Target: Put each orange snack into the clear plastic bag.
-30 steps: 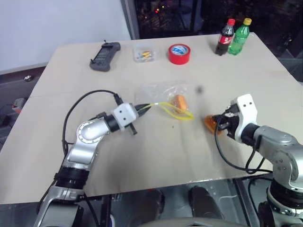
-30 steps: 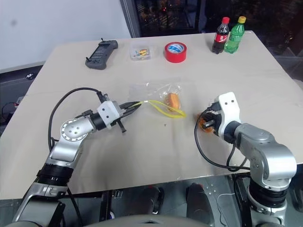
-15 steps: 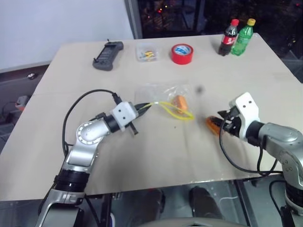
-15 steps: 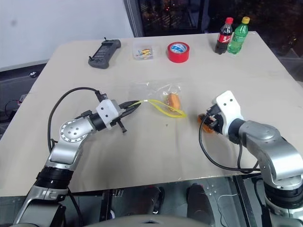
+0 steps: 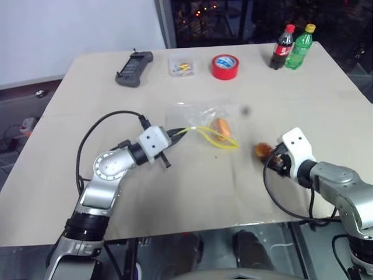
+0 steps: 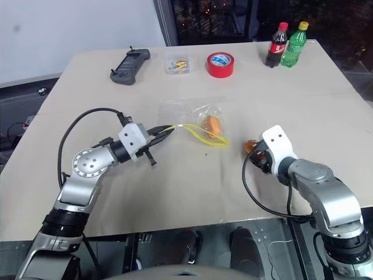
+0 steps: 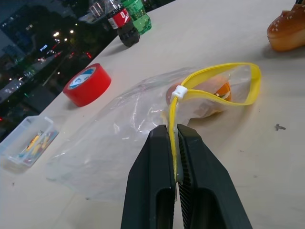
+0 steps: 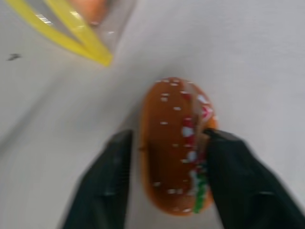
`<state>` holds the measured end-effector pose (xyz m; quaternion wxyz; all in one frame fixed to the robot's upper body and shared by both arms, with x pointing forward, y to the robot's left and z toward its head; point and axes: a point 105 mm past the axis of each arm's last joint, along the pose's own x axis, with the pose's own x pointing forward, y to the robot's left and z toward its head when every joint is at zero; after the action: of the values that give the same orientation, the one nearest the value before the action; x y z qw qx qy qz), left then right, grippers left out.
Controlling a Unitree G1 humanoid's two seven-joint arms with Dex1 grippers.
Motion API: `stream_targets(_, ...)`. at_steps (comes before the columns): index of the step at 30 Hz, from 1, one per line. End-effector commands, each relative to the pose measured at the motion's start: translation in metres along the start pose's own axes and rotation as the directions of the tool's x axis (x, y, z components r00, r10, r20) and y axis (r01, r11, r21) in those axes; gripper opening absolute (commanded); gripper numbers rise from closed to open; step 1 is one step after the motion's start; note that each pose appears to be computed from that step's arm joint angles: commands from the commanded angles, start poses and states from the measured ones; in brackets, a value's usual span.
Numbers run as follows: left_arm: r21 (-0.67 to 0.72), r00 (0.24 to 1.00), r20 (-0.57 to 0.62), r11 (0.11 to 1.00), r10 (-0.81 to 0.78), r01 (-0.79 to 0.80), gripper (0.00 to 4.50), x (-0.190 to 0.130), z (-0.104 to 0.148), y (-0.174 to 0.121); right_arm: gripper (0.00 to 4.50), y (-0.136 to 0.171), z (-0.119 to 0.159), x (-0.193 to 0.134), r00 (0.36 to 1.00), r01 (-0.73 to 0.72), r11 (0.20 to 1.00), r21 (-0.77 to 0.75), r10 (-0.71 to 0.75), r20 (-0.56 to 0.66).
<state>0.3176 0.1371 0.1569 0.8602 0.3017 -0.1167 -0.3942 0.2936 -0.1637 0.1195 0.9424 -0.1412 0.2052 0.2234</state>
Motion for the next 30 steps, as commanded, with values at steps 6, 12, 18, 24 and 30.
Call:
stream_targets(6,-0.006,0.998,0.031,0.998,0.059,-0.059,0.00,-0.003,0.010,0.008,0.02,0.016,0.022,0.000,0.992,-0.072,0.984,-0.162,0.088,0.095)
stream_targets(12,-0.041,0.997,0.032,0.996,0.077,-0.075,0.00,-0.003,0.011,0.005,0.02,0.062,0.061,0.012,0.930,-0.250,0.939,-0.234,0.301,0.212)
stream_targets(18,-0.039,0.997,0.023,0.996,0.079,-0.078,0.00,-0.005,0.012,0.004,0.02,0.084,0.078,0.025,0.892,-0.316,0.909,-0.271,0.382,0.241)
stream_targets(24,-0.031,0.997,0.023,0.997,0.074,-0.073,0.00,-0.007,0.014,0.001,0.02,0.081,0.077,0.028,0.899,-0.320,0.914,-0.249,0.376,0.223)
stream_targets(30,-0.026,0.999,0.029,0.999,0.044,-0.043,0.00,-0.009,0.015,-0.005,0.02,0.080,0.076,0.039,0.913,-0.312,0.934,-0.174,0.346,0.218)
